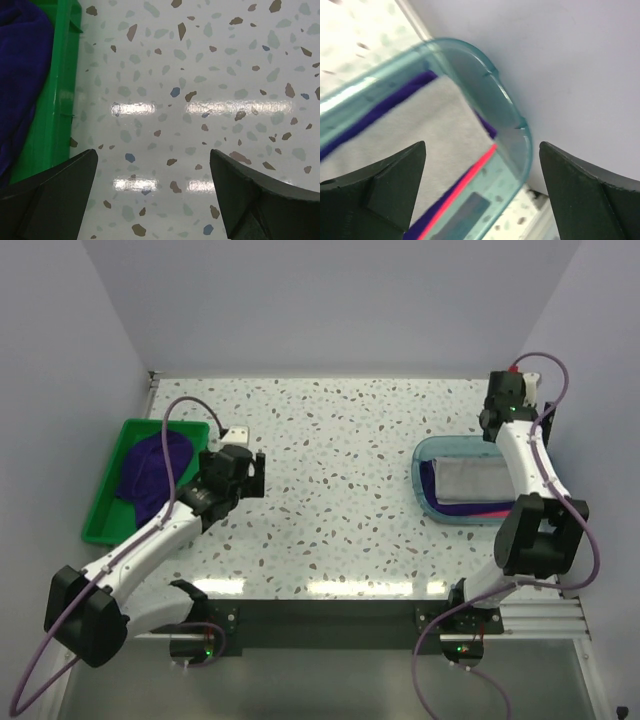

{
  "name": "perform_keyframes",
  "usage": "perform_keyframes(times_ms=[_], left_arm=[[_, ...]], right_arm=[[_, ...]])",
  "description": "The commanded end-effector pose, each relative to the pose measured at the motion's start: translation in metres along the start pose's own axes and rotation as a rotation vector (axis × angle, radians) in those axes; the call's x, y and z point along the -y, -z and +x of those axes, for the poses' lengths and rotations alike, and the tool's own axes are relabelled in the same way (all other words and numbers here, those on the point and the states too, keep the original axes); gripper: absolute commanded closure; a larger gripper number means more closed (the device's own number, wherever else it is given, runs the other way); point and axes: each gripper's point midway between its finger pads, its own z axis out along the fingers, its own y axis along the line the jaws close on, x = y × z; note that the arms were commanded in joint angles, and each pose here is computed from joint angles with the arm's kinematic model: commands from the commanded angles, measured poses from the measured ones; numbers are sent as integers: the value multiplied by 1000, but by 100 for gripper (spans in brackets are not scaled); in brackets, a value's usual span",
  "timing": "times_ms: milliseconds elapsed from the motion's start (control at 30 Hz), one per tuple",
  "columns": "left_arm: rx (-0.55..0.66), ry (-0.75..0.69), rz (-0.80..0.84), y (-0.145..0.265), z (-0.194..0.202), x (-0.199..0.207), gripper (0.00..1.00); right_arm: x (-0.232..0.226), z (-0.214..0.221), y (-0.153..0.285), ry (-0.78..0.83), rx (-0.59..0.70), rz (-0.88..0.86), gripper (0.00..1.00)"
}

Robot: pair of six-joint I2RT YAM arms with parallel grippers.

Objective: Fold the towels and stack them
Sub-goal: Neatly place the folded towel into the bin, then grab crumpled towel

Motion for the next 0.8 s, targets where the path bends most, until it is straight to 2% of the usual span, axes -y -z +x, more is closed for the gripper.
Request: perform_keyframes(times_ms=[0, 67, 100, 167, 267, 467, 500, 600, 767], left_arm=[[34, 74, 17, 4, -40, 10, 0], [9, 100, 9, -2, -45, 11, 0], [16, 119, 12, -1, -56, 11, 0], [-15, 155, -22, -12, -61, 2, 0], [-67, 230, -107, -30, -69, -28, 0], [-151, 407, -354, -67, -57, -127, 0], [-171, 456, -408, -74, -50, -151, 0], [-188, 557, -485, -85, -35, -187, 0], [-223, 674, -582, -107, -3, -230, 0]], right_arm=[[-1, -19, 47, -253, 15, -209, 1], [-2, -28, 74, -355, 59, -329, 1], [-17, -32, 91, -372, 74, -469, 1], [-22, -33, 116, -398, 111, -587, 1], [-41, -22, 147, -360, 125, -746, 1], [-85, 17, 199, -159, 148, -958, 1], [-90, 26, 199, -135, 141, -967, 1], [-106, 35, 226, -82, 169, -1093, 1], [-117, 45, 247, 11, 193, -1165, 1]])
